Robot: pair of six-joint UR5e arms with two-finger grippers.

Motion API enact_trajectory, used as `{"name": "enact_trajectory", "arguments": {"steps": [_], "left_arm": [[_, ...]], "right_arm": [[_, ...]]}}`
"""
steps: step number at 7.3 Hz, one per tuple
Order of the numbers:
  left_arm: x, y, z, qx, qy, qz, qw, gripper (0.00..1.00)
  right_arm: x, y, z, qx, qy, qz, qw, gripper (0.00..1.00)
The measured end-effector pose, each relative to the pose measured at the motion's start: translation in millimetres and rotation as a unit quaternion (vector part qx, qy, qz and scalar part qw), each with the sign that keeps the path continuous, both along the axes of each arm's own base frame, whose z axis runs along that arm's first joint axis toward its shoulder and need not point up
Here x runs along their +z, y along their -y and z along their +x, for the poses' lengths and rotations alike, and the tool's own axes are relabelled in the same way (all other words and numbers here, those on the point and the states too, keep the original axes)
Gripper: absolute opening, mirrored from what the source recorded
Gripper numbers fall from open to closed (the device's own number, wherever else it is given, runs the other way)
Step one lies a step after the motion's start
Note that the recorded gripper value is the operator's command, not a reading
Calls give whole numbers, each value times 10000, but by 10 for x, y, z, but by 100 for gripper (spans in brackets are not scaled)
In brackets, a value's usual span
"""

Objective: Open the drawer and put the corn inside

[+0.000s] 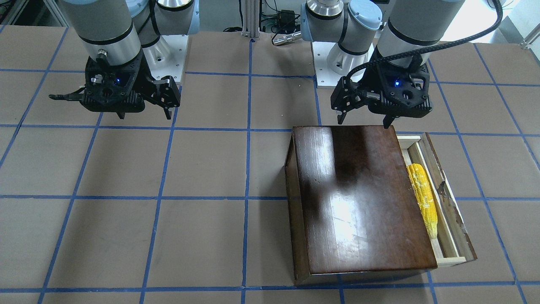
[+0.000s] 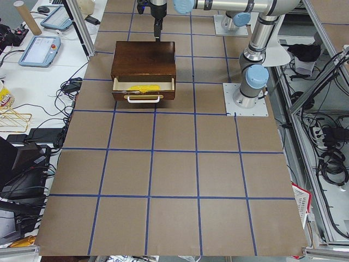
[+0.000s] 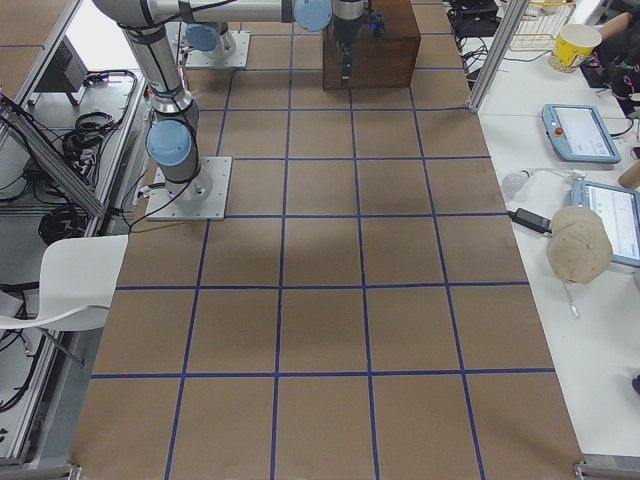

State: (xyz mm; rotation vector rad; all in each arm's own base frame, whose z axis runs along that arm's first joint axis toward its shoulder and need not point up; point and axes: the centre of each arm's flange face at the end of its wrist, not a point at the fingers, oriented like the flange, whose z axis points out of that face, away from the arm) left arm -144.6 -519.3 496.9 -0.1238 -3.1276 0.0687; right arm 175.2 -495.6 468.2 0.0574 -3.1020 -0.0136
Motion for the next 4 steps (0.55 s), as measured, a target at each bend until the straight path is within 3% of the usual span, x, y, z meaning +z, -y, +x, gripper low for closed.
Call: {"name": "enact_trajectory", "arguments": {"steps": [4], "left_arm": [[90, -68, 0, 12, 10, -55, 10000, 100]], "right_arm": [[0, 0, 0, 0, 0, 0, 10000, 100]]}}
